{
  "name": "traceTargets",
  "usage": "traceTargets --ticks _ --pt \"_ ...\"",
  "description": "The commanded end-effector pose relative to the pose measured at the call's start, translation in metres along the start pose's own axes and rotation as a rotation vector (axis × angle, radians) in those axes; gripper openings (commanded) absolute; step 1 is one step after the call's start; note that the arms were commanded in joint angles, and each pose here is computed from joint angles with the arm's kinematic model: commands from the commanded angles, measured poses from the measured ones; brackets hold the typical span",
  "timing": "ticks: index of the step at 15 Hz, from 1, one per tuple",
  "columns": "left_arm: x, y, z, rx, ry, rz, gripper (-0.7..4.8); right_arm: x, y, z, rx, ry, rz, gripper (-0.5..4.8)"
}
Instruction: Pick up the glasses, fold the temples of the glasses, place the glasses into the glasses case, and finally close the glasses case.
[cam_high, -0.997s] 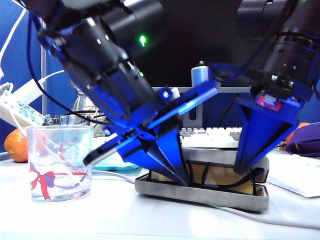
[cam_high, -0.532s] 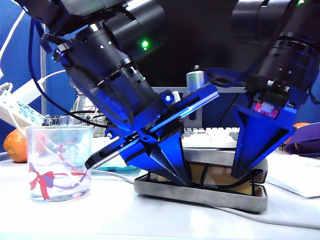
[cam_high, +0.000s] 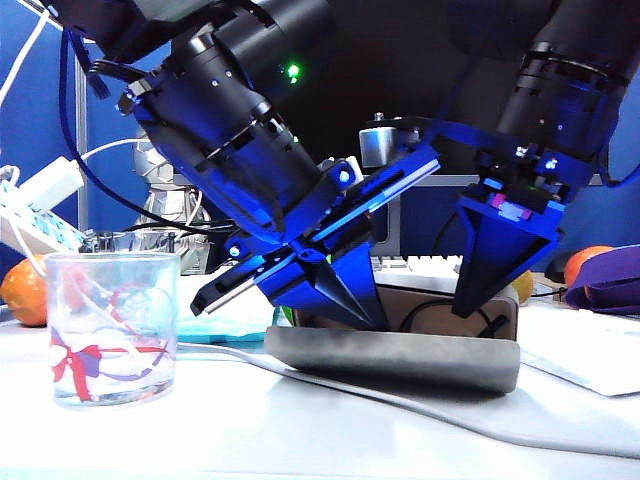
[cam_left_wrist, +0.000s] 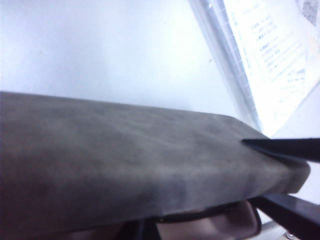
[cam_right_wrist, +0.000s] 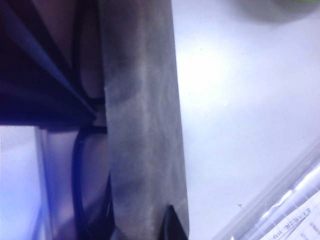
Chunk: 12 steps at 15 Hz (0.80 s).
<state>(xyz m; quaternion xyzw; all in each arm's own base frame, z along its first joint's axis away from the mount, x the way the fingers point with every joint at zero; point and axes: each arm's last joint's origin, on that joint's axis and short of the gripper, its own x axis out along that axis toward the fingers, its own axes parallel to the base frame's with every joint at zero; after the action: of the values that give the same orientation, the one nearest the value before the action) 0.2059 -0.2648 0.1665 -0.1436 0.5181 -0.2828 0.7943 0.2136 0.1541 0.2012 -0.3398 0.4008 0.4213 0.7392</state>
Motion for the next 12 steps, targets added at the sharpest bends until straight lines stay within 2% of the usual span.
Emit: traceTargets --ticks 1,4,10,12 --pt "0.005 0.009 -0.011 -0.013 0.075 0.077 -0.03 0.01 0.004 -0.003 0.063 -0.002 0.07 0.02" --pt "0.011 0.013 -0.017 -0.015 0.124 0.1 -0.03 0.01 0.003 -0.001 0.066 -0.019 0.058 0.02" --pt "0.013 0.013 -0.021 -0.005 0.149 0.106 -0.03 0.005 -0.035 -0.019 0.197 -0.049 -0.043 0.02" --pt "0.013 0.013 -0.021 -0.004 0.148 0.105 -0.03 0.005 -0.038 -0.02 0.205 -0.06 -0.055 0.02"
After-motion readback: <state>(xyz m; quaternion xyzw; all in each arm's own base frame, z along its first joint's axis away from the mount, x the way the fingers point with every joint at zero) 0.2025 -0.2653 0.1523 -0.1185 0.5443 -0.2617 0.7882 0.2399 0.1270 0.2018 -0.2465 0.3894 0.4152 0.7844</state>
